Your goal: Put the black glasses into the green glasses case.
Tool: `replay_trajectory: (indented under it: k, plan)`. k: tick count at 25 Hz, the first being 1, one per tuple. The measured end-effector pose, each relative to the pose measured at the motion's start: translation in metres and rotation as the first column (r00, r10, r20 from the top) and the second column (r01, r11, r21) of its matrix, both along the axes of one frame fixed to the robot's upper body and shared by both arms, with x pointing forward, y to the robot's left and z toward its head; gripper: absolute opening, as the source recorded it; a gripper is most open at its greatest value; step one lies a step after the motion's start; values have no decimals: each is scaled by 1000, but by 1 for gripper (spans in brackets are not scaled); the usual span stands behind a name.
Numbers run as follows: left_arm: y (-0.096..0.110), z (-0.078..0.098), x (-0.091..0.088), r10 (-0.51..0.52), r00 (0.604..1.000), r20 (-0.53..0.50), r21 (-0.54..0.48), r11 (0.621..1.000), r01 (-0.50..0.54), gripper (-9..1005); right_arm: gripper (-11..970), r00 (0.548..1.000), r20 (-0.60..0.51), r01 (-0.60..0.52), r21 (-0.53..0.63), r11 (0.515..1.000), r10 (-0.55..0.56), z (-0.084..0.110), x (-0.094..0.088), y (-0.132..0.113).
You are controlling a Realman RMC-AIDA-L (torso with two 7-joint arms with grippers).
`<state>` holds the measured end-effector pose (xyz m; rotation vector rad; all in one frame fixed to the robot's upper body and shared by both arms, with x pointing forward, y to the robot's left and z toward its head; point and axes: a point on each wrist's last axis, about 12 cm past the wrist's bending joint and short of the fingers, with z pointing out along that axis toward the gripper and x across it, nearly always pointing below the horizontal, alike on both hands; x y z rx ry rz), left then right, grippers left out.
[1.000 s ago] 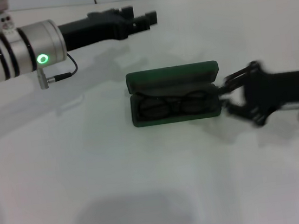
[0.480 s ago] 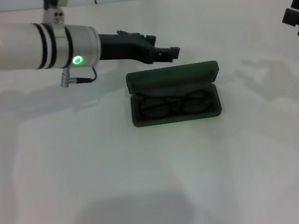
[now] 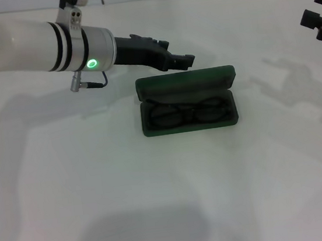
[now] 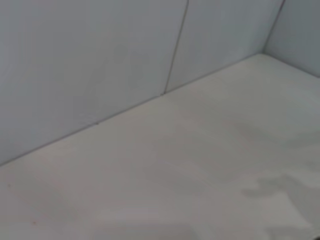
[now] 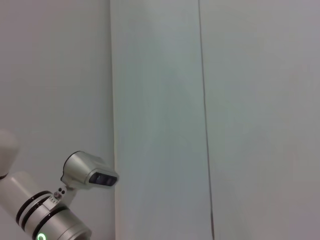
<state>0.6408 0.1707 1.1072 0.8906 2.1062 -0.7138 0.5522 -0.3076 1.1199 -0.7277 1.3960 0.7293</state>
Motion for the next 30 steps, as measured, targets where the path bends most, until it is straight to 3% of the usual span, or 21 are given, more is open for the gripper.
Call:
replay_trajectory:
  k: [9, 20, 23, 26, 30]
  plan:
    - [3, -8, -16, -79, 997, -22, 1, 997, 79, 787, 569, 1000, -8, 25, -17, 1000, -25, -2, 5, 1]
    - [1, -28, -38, -212, 975, 65, 46, 977, 209, 786, 606, 998, -27, 50, -51, 997, -51, -5, 13, 5]
    - [4, -24, -41, -208, 970, 125, -10, 977, 211, 786, 616, 1000, -15, 7, -55, 998, -8, -4, 10, 9]
    - [12, -13, -52, -218, 946, 241, -136, 957, 255, 786, 626, 994, 13, -104, -82, 991, 106, -4, 2, 21]
    - [40, 7, -84, -232, 863, 448, -312, 864, 395, 786, 639, 978, 32, -205, -76, 976, 208, -2, -2, 35]
